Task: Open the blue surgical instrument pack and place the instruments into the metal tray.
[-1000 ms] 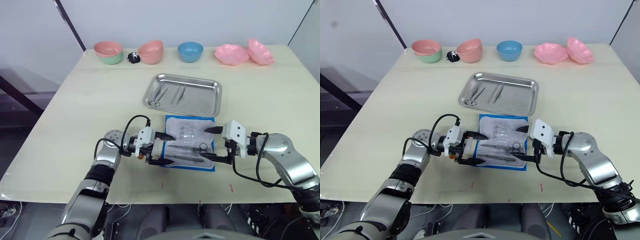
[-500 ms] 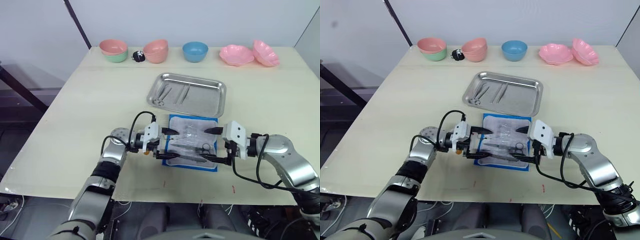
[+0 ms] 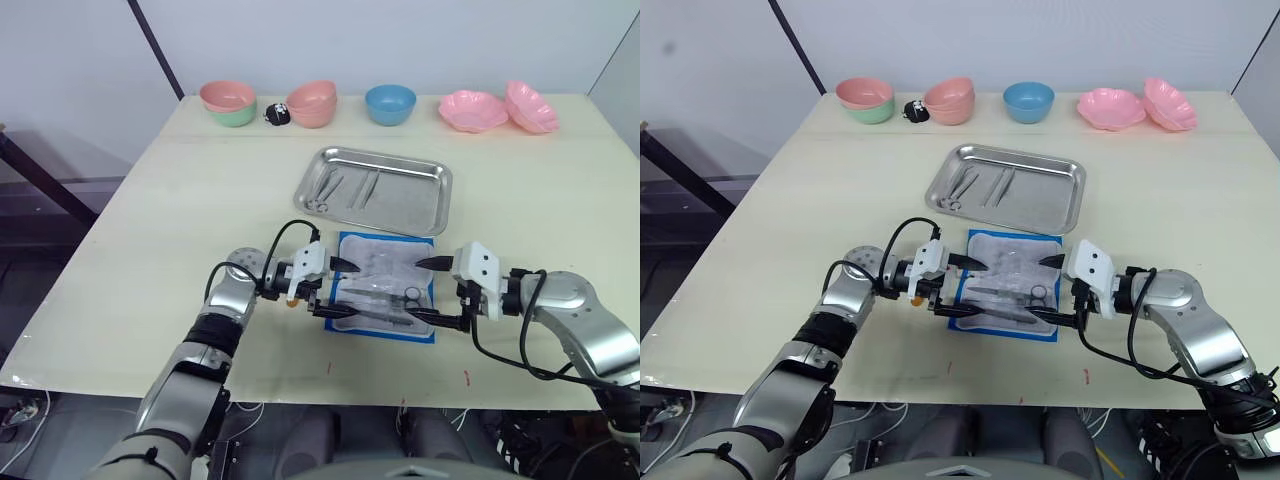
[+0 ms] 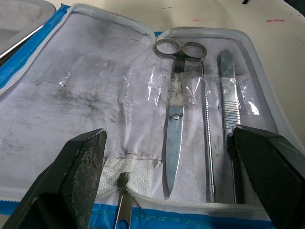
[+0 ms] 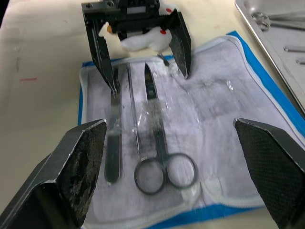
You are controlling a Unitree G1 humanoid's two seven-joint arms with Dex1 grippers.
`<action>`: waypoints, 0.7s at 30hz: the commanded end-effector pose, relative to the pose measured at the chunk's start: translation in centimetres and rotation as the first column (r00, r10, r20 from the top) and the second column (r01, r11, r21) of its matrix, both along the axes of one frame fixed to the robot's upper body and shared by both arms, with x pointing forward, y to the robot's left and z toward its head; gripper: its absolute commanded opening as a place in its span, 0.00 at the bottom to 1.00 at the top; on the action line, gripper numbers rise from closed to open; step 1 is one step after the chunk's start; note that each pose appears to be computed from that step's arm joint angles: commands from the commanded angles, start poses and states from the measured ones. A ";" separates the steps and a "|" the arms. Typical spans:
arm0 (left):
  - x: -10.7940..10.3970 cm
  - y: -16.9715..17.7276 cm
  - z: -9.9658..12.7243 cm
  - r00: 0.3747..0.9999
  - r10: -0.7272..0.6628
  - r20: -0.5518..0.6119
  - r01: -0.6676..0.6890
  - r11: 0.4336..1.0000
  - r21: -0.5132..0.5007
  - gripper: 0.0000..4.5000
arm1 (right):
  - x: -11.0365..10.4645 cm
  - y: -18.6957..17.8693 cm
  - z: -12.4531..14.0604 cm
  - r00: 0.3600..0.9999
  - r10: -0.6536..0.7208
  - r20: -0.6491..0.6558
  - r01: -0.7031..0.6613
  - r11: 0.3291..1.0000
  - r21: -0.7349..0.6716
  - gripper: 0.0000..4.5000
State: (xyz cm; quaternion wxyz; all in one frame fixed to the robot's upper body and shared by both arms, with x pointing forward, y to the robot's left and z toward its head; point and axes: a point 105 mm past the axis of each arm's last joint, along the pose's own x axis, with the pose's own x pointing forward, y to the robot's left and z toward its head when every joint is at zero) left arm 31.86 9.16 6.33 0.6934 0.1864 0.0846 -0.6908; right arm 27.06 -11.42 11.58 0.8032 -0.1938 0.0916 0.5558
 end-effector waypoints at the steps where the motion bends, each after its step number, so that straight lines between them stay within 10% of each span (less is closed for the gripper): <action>1: -1.6 0.5 -4.8 0.985 0.025 -0.172 -0.005 0.993 0.120 1.00 | -0.3 -0.1 1.4 0.999 0.011 0.046 -0.012 1.000 0.021 0.99; 21: -2.4 0.9 -5.6 0.981 -0.042 -0.191 0.069 0.988 0.136 1.00 | -3.6 -5.9 6.5 0.985 0.121 0.121 -0.130 0.989 0.070 0.99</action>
